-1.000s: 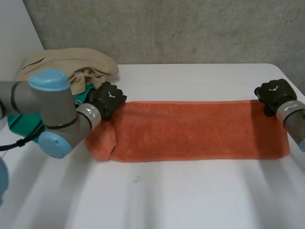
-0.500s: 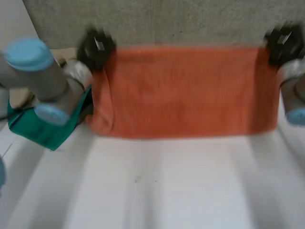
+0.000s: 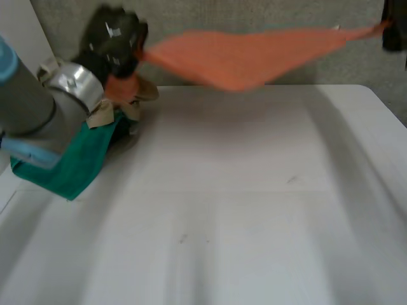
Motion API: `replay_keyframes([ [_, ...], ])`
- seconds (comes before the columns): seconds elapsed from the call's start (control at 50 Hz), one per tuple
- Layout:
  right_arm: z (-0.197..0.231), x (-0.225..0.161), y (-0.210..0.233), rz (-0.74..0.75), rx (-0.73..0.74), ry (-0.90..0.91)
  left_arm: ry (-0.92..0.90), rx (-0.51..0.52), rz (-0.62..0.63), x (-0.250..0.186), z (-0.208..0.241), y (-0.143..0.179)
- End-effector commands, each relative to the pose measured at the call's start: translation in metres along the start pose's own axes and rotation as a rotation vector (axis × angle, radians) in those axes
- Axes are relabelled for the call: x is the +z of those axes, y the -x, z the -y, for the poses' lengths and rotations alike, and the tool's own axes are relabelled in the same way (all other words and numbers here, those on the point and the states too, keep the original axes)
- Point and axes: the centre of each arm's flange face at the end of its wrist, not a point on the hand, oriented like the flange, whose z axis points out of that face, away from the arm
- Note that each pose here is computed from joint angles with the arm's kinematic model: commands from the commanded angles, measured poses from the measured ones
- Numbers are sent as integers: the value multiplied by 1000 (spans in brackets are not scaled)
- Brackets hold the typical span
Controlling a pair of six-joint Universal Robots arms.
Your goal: Fold the laundry.
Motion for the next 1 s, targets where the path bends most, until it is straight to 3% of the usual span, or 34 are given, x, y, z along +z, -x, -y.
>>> replay_keyframes([
  [0.02, -57, -51, 2, 113, -4, 263, 201, -48, -155, -54, -46, -53],
  [0.1, -90, -77, -1, 143, -14, 392, 360, -60, -277, -96, -88, -92],
  [0.24, -131, -101, -5, 192, -51, 496, 457, -29, -346, -121, -112, -110],
  [0.48, -136, -99, -16, 165, -46, 515, 507, -96, -212, -125, -94, -63],
  [0.62, -138, -104, -11, 178, -35, 530, 590, -231, -110, -137, -99, -33],
  [0.72, -140, -106, -7, 187, -34, 535, 676, -324, -127, -152, -110, -33],
  [1.0, -139, -109, -2, 201, -31, 539, 661, -337, -212, -145, -136, -48],
])
